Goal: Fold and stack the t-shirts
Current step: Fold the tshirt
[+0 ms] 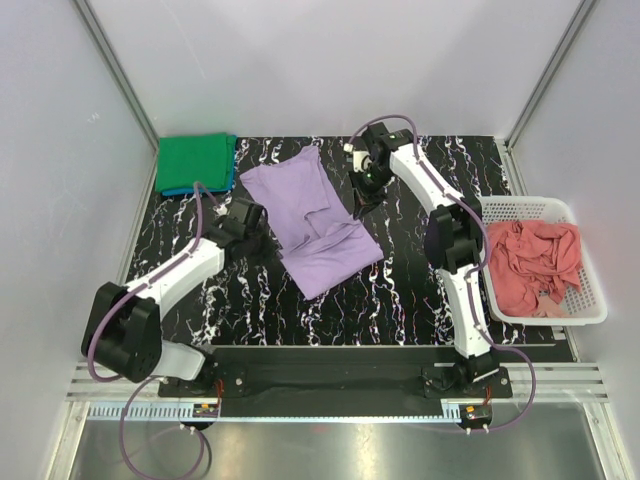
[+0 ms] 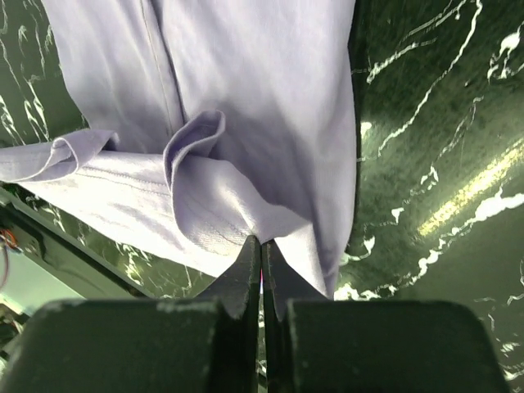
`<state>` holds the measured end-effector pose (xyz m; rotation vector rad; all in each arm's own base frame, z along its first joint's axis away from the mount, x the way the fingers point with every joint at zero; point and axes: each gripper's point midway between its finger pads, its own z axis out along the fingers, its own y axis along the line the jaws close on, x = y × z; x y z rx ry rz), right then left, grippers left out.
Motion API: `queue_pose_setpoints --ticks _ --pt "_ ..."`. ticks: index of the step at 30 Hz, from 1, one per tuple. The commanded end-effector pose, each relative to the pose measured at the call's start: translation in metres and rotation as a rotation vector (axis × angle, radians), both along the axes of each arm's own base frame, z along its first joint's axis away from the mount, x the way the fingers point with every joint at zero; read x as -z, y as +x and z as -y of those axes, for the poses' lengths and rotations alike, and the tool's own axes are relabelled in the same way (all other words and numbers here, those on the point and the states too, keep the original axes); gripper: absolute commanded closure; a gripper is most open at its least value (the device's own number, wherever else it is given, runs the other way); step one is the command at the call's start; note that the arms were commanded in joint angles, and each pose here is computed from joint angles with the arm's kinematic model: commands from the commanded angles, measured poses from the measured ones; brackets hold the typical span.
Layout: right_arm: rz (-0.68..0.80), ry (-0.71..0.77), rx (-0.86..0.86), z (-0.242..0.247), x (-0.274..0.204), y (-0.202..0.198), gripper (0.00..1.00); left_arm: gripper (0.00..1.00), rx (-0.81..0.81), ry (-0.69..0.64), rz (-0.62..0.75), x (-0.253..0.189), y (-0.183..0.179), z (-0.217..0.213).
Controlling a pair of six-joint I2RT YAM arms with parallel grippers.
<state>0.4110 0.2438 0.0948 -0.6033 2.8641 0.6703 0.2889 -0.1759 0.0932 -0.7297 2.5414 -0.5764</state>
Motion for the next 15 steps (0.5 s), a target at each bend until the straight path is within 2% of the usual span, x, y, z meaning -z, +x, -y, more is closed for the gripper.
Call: queue_pose_setpoints --ticks 1,15 --pt "0.039 0.082 0.027 -0.022 -0.017 0.012 1.0 1.0 0.025 0.009 0.104 -0.024 0.028 -0.002" --pt "0.12 0.093 0.058 -0.031 -0.018 0.046 1.0 1.0 0.008 0.009 0.11 -0.025 0.066 -0.018"
